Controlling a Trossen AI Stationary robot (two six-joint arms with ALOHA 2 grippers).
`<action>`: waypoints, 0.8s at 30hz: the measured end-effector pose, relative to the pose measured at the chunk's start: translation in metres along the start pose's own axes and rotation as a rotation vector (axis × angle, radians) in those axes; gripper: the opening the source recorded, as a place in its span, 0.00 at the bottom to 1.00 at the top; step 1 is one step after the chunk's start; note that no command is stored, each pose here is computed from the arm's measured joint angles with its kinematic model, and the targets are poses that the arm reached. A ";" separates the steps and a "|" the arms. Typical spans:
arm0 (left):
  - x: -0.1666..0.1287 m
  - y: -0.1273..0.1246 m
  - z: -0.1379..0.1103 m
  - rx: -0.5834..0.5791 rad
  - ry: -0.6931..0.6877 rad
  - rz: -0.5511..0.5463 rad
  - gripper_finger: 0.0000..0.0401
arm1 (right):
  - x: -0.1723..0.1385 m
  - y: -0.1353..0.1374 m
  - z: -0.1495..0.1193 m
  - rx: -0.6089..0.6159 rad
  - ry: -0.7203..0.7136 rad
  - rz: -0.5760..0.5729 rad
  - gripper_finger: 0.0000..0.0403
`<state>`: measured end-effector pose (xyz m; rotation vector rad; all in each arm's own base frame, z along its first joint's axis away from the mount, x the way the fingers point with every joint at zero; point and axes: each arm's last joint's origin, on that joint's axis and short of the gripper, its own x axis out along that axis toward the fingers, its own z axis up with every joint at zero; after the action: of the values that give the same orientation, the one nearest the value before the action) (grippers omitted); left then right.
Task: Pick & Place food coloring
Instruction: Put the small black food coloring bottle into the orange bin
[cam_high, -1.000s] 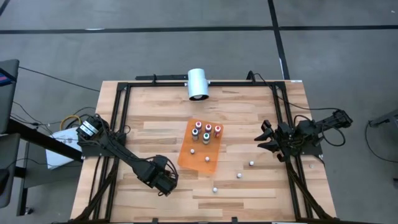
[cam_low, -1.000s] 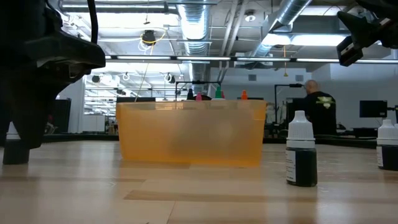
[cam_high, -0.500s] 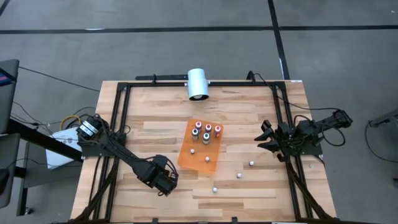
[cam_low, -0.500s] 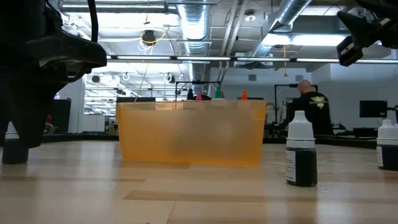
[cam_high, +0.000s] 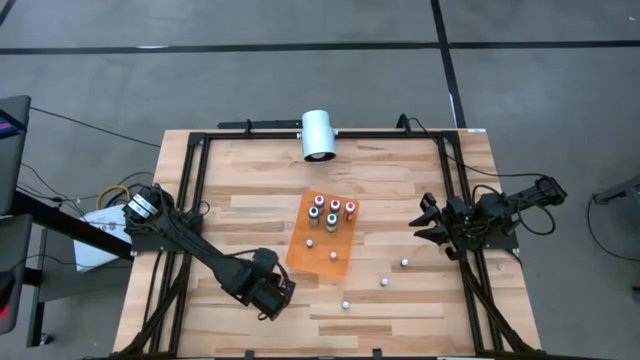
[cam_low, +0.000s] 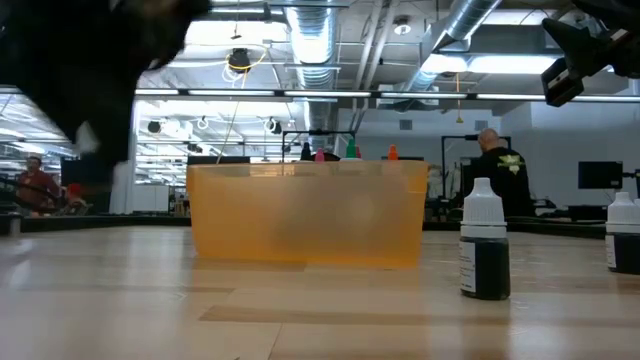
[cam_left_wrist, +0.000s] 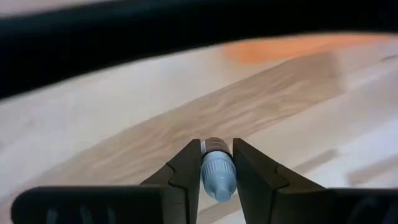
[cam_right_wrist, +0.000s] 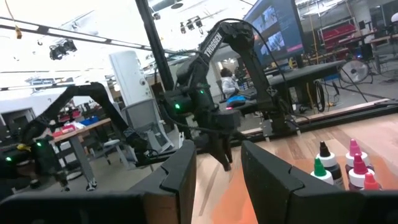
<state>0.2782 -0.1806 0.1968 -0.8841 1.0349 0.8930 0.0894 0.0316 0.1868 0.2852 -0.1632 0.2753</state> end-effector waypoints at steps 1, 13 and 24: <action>-0.006 -0.004 0.002 0.018 -0.021 -0.017 0.19 | 0.000 0.000 0.000 0.000 0.000 0.000 0.29; -0.028 -0.047 0.072 0.279 -0.187 -0.147 0.18 | 0.000 0.000 0.000 -0.001 0.002 -0.001 0.29; 0.014 -0.051 0.100 0.347 -0.067 -0.055 0.18 | 0.000 0.000 -0.002 -0.003 0.017 -0.004 0.29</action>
<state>0.3607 -0.1061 0.2187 -0.5838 1.0627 0.6658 0.0897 0.0317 0.1851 0.2798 -0.1461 0.2733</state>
